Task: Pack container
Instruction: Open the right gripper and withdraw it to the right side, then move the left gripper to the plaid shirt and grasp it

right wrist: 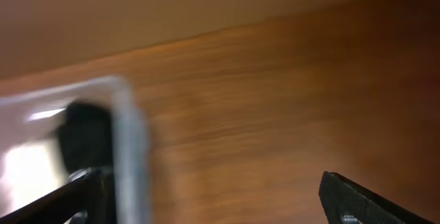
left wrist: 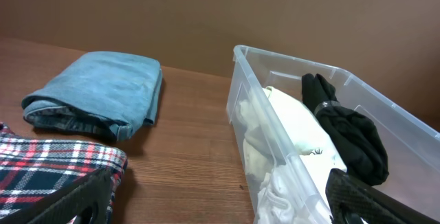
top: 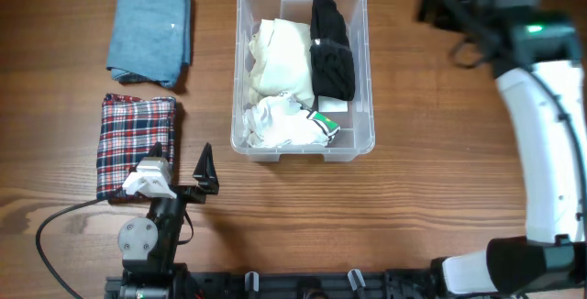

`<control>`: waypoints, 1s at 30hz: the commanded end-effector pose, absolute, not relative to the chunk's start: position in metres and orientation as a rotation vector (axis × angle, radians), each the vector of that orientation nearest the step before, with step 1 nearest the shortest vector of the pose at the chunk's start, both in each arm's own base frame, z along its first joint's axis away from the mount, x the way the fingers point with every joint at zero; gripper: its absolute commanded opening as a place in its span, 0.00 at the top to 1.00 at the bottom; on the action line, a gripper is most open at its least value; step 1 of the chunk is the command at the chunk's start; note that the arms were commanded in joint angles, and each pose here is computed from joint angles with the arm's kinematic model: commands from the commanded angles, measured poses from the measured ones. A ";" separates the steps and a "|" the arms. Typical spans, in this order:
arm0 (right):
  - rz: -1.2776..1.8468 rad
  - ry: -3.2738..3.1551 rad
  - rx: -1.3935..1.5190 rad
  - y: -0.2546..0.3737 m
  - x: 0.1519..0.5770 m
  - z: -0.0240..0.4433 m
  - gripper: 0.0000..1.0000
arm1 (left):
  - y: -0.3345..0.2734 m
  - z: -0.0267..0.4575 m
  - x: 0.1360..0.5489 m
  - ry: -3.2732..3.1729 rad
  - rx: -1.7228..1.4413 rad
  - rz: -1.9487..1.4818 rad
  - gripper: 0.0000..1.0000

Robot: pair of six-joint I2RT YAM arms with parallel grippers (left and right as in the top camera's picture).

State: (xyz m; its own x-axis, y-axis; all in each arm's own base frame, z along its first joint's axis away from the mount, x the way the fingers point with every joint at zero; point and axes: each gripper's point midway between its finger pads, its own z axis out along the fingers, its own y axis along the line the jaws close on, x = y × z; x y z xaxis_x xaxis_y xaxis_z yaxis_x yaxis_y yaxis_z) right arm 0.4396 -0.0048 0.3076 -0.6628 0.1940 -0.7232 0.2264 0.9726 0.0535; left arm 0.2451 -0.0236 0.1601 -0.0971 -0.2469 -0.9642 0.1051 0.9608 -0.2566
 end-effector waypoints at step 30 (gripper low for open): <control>-0.136 2.473 0.896 -0.157 0.444 0.170 0.00 | -0.004 0.245 0.243 1.969 -0.235 -0.177 0.00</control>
